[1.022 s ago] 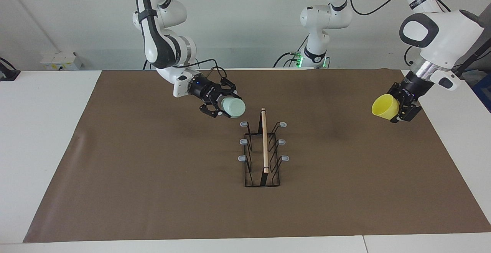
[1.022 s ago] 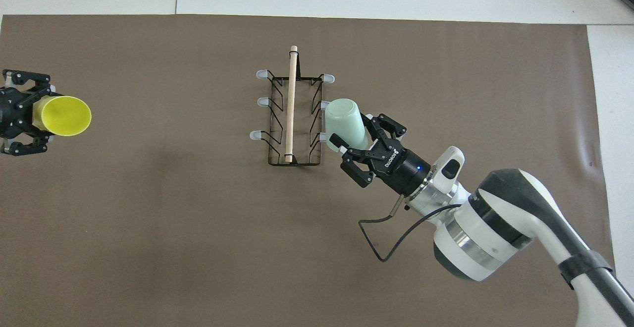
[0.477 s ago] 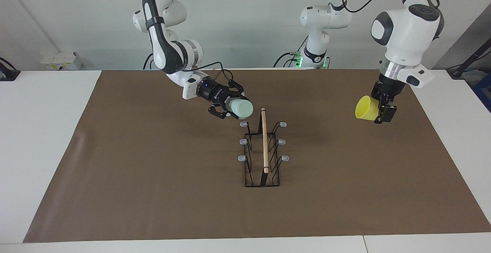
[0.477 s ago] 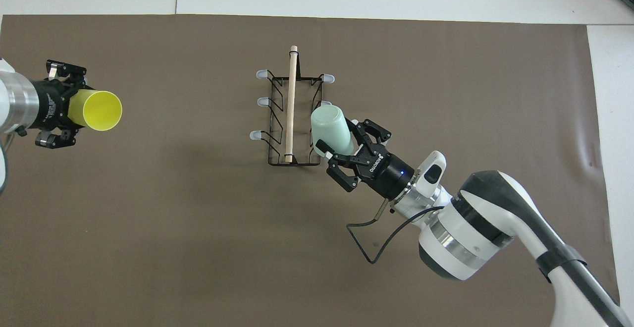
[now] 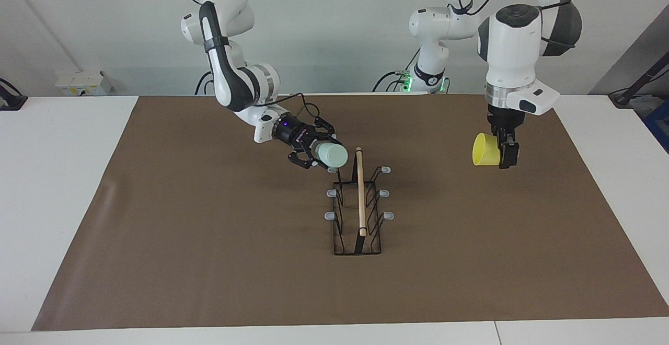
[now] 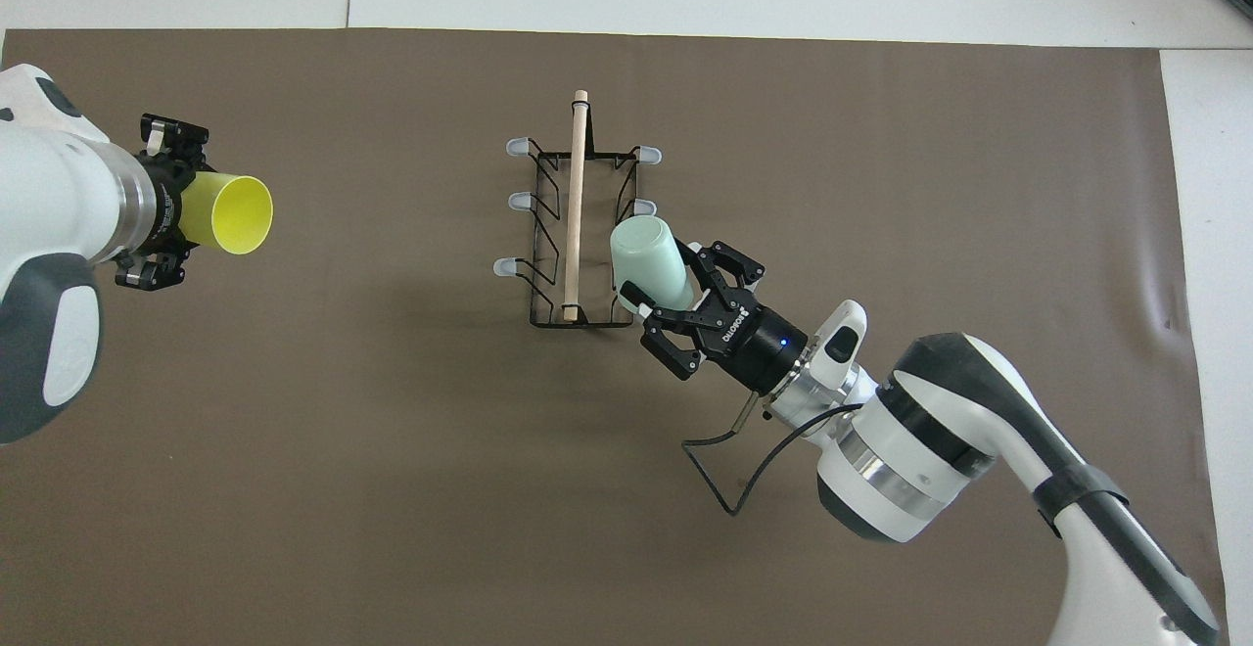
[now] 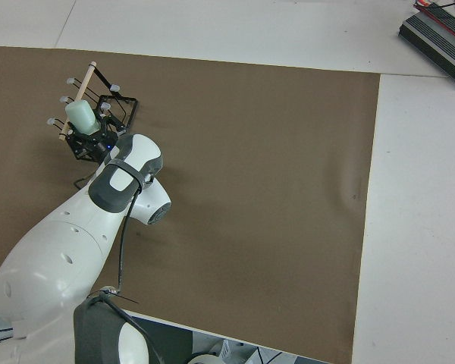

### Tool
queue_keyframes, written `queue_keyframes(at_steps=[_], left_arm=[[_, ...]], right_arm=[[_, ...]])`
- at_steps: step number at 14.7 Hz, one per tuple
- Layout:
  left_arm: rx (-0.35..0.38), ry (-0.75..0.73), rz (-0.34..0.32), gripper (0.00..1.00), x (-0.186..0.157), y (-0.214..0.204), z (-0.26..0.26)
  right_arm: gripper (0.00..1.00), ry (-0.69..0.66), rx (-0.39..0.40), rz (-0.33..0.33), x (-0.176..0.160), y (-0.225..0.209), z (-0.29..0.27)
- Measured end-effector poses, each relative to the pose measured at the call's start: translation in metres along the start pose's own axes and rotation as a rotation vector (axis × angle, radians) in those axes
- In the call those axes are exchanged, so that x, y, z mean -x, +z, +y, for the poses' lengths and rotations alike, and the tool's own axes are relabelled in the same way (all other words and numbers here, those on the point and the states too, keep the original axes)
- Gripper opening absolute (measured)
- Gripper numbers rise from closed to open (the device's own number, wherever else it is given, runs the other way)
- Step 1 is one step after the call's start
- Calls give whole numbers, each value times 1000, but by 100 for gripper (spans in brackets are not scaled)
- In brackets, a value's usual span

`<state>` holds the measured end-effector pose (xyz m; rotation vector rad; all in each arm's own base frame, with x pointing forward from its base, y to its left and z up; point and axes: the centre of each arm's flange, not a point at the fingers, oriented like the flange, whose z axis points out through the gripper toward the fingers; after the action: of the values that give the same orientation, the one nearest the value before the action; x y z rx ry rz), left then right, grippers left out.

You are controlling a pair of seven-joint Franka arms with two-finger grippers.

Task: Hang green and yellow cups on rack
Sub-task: 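Hang the green cup on a rack peg while the left gripper brings the yellow cup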

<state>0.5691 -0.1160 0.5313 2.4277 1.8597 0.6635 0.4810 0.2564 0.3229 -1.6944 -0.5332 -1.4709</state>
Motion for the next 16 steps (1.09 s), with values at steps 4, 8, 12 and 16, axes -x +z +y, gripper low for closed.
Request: queue_keyframes(at_steps=[4, 8, 12, 16], left_arm=[[34, 21, 110, 65, 38, -14, 2], [83, 17, 218, 65, 72, -28, 2], [145, 24, 326, 65, 97, -34, -1], [176, 87, 418, 65, 130, -28, -13]], right_arm=[[70, -23, -9, 7, 2, 2, -1], [70, -82, -1, 38, 0, 0, 9], [70, -112, 17, 74, -4, 1, 12], [70, -100, -18, 78, 18, 10, 3]])
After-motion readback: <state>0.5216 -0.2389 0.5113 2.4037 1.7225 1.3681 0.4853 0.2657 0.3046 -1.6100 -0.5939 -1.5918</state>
